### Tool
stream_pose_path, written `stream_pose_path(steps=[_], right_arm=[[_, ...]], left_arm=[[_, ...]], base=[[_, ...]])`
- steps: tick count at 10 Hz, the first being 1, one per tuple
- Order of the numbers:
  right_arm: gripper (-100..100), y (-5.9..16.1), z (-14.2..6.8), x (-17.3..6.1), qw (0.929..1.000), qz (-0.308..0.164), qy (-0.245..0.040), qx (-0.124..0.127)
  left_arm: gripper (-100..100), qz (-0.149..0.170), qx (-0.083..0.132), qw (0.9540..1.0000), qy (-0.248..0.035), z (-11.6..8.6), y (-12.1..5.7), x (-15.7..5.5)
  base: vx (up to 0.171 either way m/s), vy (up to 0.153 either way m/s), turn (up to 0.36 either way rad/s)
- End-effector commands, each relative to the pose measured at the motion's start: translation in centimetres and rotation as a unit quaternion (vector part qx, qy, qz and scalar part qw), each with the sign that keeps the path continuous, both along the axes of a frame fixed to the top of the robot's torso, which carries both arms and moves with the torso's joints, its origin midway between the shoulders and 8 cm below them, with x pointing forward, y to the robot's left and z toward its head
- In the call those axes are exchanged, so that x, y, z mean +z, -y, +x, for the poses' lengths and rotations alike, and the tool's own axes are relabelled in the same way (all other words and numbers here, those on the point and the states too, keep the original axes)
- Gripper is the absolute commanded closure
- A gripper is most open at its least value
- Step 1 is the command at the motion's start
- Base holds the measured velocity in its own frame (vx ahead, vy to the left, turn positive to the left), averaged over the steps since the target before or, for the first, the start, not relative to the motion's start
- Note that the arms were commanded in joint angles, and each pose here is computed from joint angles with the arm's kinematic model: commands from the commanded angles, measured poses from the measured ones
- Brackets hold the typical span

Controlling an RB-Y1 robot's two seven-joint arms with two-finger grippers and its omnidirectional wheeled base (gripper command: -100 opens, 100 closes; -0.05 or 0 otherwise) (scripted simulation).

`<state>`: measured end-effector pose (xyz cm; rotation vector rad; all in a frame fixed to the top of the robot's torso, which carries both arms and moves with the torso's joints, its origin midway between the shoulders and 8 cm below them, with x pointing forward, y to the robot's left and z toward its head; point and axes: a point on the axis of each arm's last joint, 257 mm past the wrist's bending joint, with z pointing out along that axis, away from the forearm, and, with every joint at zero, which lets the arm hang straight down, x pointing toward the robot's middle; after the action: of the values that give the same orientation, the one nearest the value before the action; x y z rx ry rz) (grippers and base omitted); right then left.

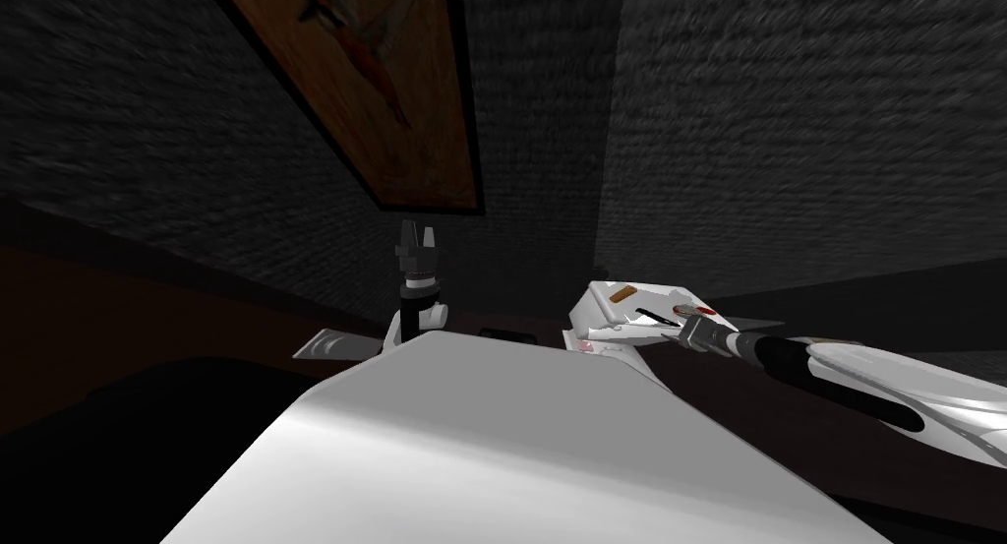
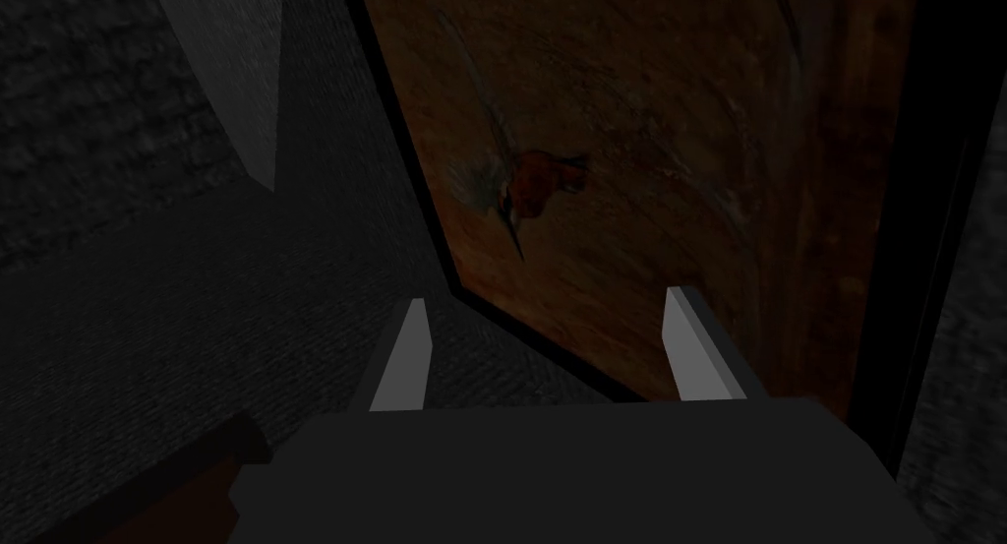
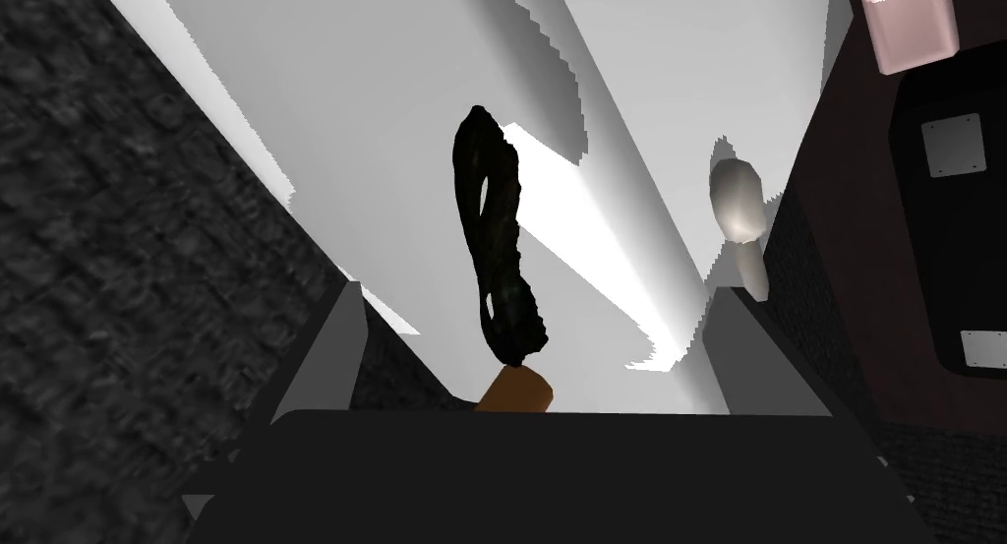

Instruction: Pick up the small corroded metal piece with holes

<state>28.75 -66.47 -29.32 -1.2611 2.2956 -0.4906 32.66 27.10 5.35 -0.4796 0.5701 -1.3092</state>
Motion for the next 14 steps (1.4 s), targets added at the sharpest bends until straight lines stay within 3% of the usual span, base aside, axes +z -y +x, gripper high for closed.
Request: stream_pose_path(steps=[1, 2, 3, 12, 13, 14], right_arm=[[-100, 0.0, 0.0, 0.0, 1.0, 0.0, 0.0, 0.0], [0, 0.1, 0.0, 0.1, 1.0, -0.002, 0.0, 0.001], [-100, 0.3, -0.3, -0.3, 1.0, -0.002, 0.0, 0.007], [-100, 0.7, -1.8, -1.9, 0.9996, -0.001, 0.0, 0.029], [100, 0.7, -1.9, -1.9, 0.9995, -0.001, 0.0, 0.031], [100, 0.7, -1.8, -1.9, 0.9995, -0.001, 0.0, 0.031]], left_arm=[[0, 0.0, 0.0, 1.0, 0.0, 0.0, 0.0, 0.0], [0, 0.0, 0.0, 1.0, 0.0, 0.0, 0.0, 0.0], [0, 0.0, 0.0, 1.0, 0.0, 0.0, 0.0, 0.0], [0, 0.0, 0.0, 1.0, 0.0, 0.0, 0.0, 0.0], [0, 0.0, 0.0, 1.0, 0.0, 0.0, 0.0, 0.0], [0, 0.0, 0.0, 1.0, 0.0, 0.0, 0.0, 0.0]], base=[[0.038, 0.012, 0.017], [0.008, 0.003, -0.001], [0.071, 0.011, -0.086], [0.079, 0.023, -0.061], [0.006, 0.003, 0.003], [0.008, -0.006, 0.008]])
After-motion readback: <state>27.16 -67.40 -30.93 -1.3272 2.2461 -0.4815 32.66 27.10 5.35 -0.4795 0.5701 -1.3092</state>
